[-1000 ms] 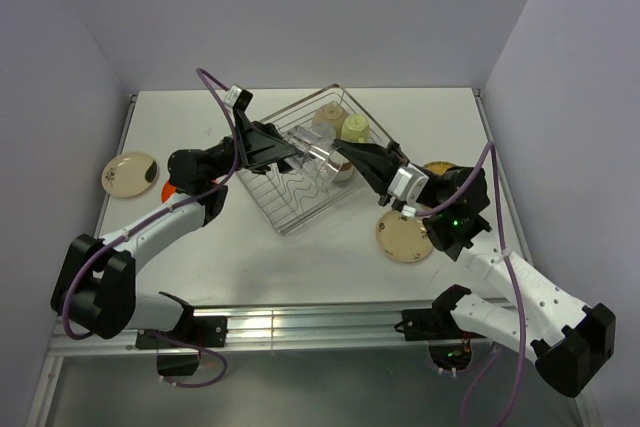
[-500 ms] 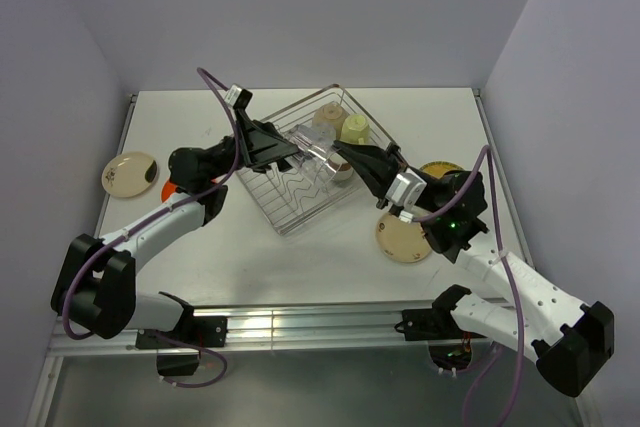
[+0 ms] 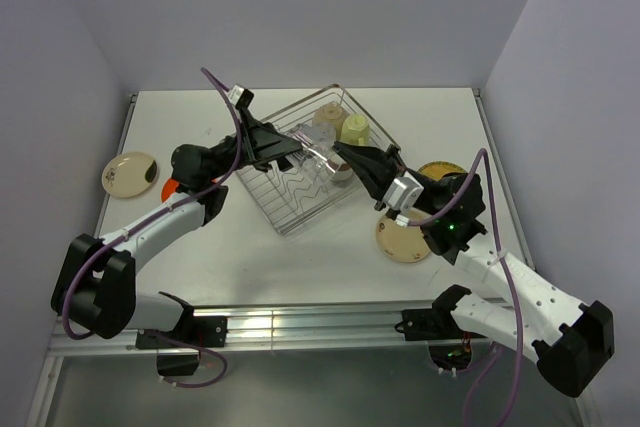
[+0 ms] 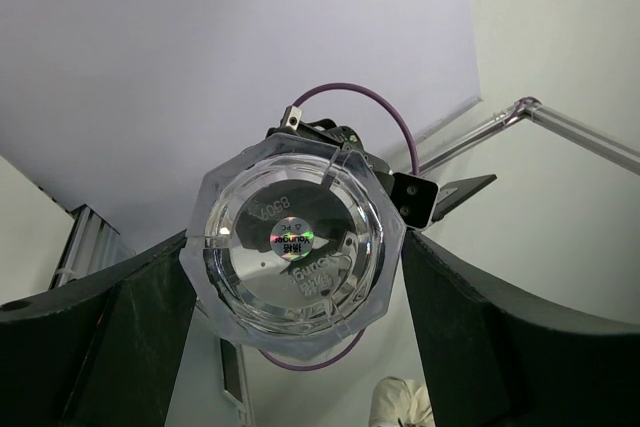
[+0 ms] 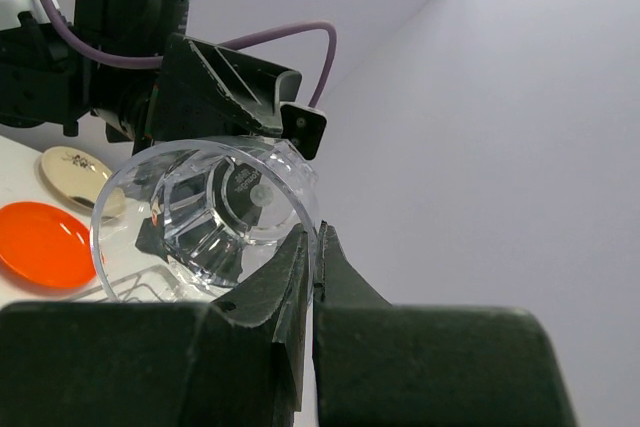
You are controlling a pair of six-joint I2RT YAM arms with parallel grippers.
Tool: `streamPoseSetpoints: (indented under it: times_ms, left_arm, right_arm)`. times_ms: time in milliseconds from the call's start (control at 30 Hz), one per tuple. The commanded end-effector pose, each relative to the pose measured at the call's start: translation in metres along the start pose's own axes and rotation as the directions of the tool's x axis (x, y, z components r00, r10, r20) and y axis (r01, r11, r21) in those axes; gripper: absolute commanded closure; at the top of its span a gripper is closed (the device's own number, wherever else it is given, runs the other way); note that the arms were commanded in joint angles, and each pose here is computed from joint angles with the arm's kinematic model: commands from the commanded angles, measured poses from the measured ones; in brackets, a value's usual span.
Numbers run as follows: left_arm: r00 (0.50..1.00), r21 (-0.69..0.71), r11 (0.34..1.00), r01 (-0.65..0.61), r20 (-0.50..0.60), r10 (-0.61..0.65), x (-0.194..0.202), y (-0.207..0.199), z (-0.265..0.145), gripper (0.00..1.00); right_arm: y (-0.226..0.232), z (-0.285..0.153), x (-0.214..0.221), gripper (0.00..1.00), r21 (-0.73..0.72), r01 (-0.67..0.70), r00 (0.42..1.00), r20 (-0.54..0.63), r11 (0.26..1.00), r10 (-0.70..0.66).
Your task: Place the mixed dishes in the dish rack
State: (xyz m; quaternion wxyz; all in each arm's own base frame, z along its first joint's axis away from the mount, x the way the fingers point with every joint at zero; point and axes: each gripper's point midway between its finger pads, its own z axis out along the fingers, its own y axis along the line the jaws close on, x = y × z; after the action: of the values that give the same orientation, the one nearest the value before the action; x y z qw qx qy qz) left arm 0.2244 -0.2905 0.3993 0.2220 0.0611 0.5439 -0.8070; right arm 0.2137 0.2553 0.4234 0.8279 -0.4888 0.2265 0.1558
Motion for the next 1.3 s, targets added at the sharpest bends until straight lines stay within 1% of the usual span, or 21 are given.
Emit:
streamPoseSetpoints:
  times_ms: [0, 167, 233, 333, 367, 400, 467, 567, 633, 700, 733, 833, 933, 1000, 1033, 1067, 1100, 1133, 1167, 1233, 1267]
  left_arm:
    - [0.995, 0.101, 0.99, -0.094, 0.038, 0.09, -0.009, -0.041, 0.008, 0.16]
    - [0.996, 0.095, 0.992, -0.084, 0.044, 0.081, -0.011, -0.039, 0.008, 0.19]
    - [0.996, 0.092, 0.992, -0.083, 0.044, 0.079, -0.011, -0.038, 0.008, 0.27]
    - [0.996, 0.094, 0.992, -0.083, 0.043, 0.08, -0.011, -0.037, 0.008, 0.51]
    - [0.996, 0.092, 0.992, -0.084, 0.04, 0.08, -0.011, -0.036, 0.008, 0.56]
    - [0.996, 0.092, 0.992, -0.087, 0.038, 0.084, -0.011, -0.035, 0.008, 0.69]
    - [0.995, 0.081, 0.992, -0.092, 0.039, 0.09, -0.011, -0.031, 0.007, 0.85]
    - [0.994, 0.058, 0.993, -0.103, 0.05, 0.1, -0.014, -0.026, 0.004, 0.92]
    - [0.994, 0.032, 0.994, -0.102, 0.054, 0.1, -0.016, -0.023, 0.003, 0.94]
    - [0.99, 0.006, 0.992, -0.126, 0.057, 0.125, -0.019, -0.019, 0.001, 0.95]
    - [0.992, -0.032, 0.993, -0.11, 0.062, 0.112, -0.022, -0.013, -0.001, 0.95]
    - [0.983, -0.1, 0.981, -0.165, 0.069, 0.172, -0.031, -0.006, -0.003, 0.98]
    - [0.973, -0.242, 0.951, -0.194, 0.073, 0.218, -0.046, 0.014, -0.008, 0.99]
    - [0.962, -0.363, 0.905, -0.221, 0.07, 0.263, -0.058, 0.032, -0.013, 1.0]
    - [0.959, -0.399, 0.889, -0.224, 0.07, 0.274, -0.063, 0.039, -0.015, 1.0]
    - [0.945, -0.419, 0.866, -0.273, 0.054, 0.324, -0.069, 0.038, -0.014, 1.0]
    - [0.947, -0.475, 0.844, -0.25, 0.061, 0.315, -0.074, 0.05, -0.019, 1.0]
    - [0.947, -0.509, 0.826, -0.244, 0.059, 0.316, -0.08, 0.06, -0.021, 1.0]
    - [0.929, -0.524, 0.8, -0.292, 0.041, 0.367, -0.088, 0.058, -0.019, 1.0]
    - [0.933, -0.623, 0.739, -0.257, 0.038, 0.357, -0.1, 0.086, -0.028, 1.0]
    - [0.912, -0.634, 0.709, -0.308, 0.016, 0.41, -0.111, 0.082, -0.024, 1.0]
  right_arm:
    - [0.005, -0.003, 0.006, 1.0, -0.001, 0.013, 1.0, -0.021, 1.0, -0.013]
    - [0.009, -0.003, 0.01, 1.0, -0.011, 0.024, 0.999, -0.027, 1.0, -0.024]
    - [0.01, -0.004, 0.011, 1.0, -0.012, 0.021, 0.999, -0.03, 1.0, -0.021]
    - [0.011, -0.004, 0.013, 0.99, -0.011, 0.01, 0.999, -0.035, 1.0, -0.011]
    - [0.011, -0.004, 0.013, 0.97, -0.009, 0.006, 0.999, -0.037, 1.0, -0.006]
    - [0.01, -0.004, 0.014, 0.94, -0.002, 0.002, 0.999, -0.042, 1.0, -0.002]
    - [0.009, -0.005, 0.015, 0.82, 0.004, -0.006, 0.999, -0.049, 1.0, 0.006]
    - [0.01, -0.006, 0.018, 0.7, 0.008, -0.016, 0.998, -0.065, 1.0, 0.016]
    - [0.009, -0.008, 0.02, 0.57, 0.02, -0.026, 0.997, -0.075, 0.999, 0.027]
    - [0.008, -0.009, 0.02, 0.48, 0.031, -0.031, 0.996, -0.079, 0.999, 0.033]
    - [0.007, -0.01, 0.022, 0.4, 0.041, -0.042, 0.995, -0.088, 0.998, 0.045]
    - [0.007, -0.014, 0.024, 0.33, 0.049, -0.057, 0.992, -0.112, 0.997, 0.062]
    - [0.008, -0.02, 0.028, 0.3, 0.054, -0.072, 0.985, -0.152, 0.996, 0.08]
    - [0.004, -0.025, 0.028, 0.29, 0.074, -0.075, 0.979, -0.185, 0.994, 0.088]
    - [0.009, -0.029, 0.034, 0.28, 0.056, -0.095, 0.969, -0.225, 0.994, 0.105]
    - [0.007, -0.032, 0.032, 0.27, 0.05, -0.09, 0.967, -0.236, 0.995, 0.099]
    - [0.008, -0.037, 0.036, 0.27, 0.041, -0.093, 0.962, -0.255, 0.995, 0.101]
    - [0.015, -0.043, 0.042, 0.2, 0.026, -0.119, 0.95, -0.287, 0.993, 0.122]
    - [0.014, -0.047, 0.041, 0.15, 0.029, -0.132, 0.944, -0.301, 0.991, 0.135]
    - [0.025, -0.06, 0.05, 0.12, -0.019, -0.206, 0.911, -0.368, 0.978, 0.185]
    - [0.028, -0.064, 0.053, 0.12, -0.033, -0.238, 0.9, -0.382, 0.971, 0.207]
